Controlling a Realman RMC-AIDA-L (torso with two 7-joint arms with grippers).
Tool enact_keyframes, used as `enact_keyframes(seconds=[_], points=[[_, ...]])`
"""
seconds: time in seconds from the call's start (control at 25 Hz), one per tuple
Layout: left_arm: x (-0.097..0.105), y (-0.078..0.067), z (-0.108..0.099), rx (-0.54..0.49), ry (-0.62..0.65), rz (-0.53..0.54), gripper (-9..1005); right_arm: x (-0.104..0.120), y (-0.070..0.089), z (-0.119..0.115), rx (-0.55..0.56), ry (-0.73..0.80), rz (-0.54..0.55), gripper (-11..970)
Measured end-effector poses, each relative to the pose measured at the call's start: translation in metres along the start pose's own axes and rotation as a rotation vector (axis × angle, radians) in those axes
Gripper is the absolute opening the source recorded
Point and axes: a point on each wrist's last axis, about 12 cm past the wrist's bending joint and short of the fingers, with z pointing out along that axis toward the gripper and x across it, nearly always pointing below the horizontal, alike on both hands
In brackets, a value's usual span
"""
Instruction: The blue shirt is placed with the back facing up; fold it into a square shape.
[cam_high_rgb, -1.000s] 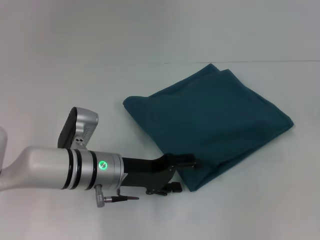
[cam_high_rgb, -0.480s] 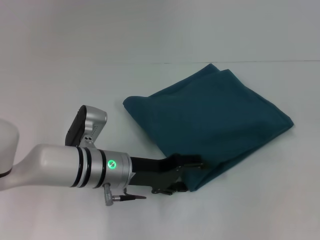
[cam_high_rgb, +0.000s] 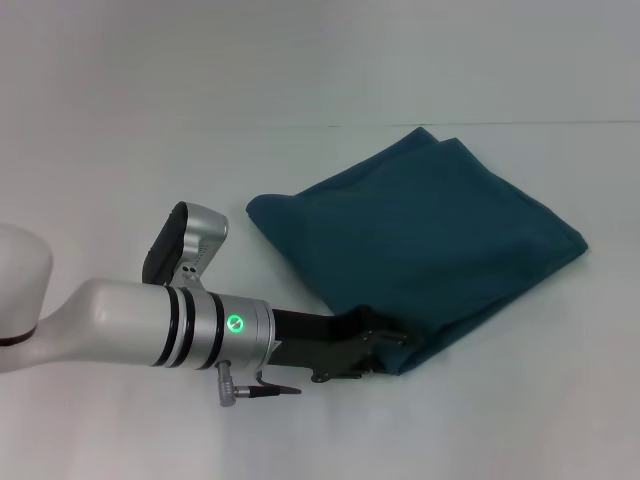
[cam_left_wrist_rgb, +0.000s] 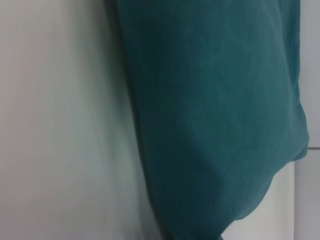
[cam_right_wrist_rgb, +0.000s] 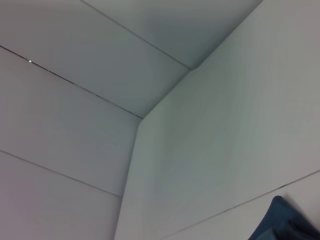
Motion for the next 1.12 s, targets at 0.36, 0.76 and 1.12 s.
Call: enact_keyframes(seconds=[0.36,0.76,1.12], points=[[0.0,0.0,0.0,-0.003,-0.001,0.002,417,0.0,0.0,-0.001,-0.003,-0.002,0.003,882],[0.001,0.001,0.001,-0.008,0.004,0.004,25,0.0,0.001,0.0,-0.008,-0.002,0.005,881],[0.014,0.015,-0.016,0.04,0.042,-0.009,16,0.0,0.0,-0.003,-0.024,-0.017,0.018,882]])
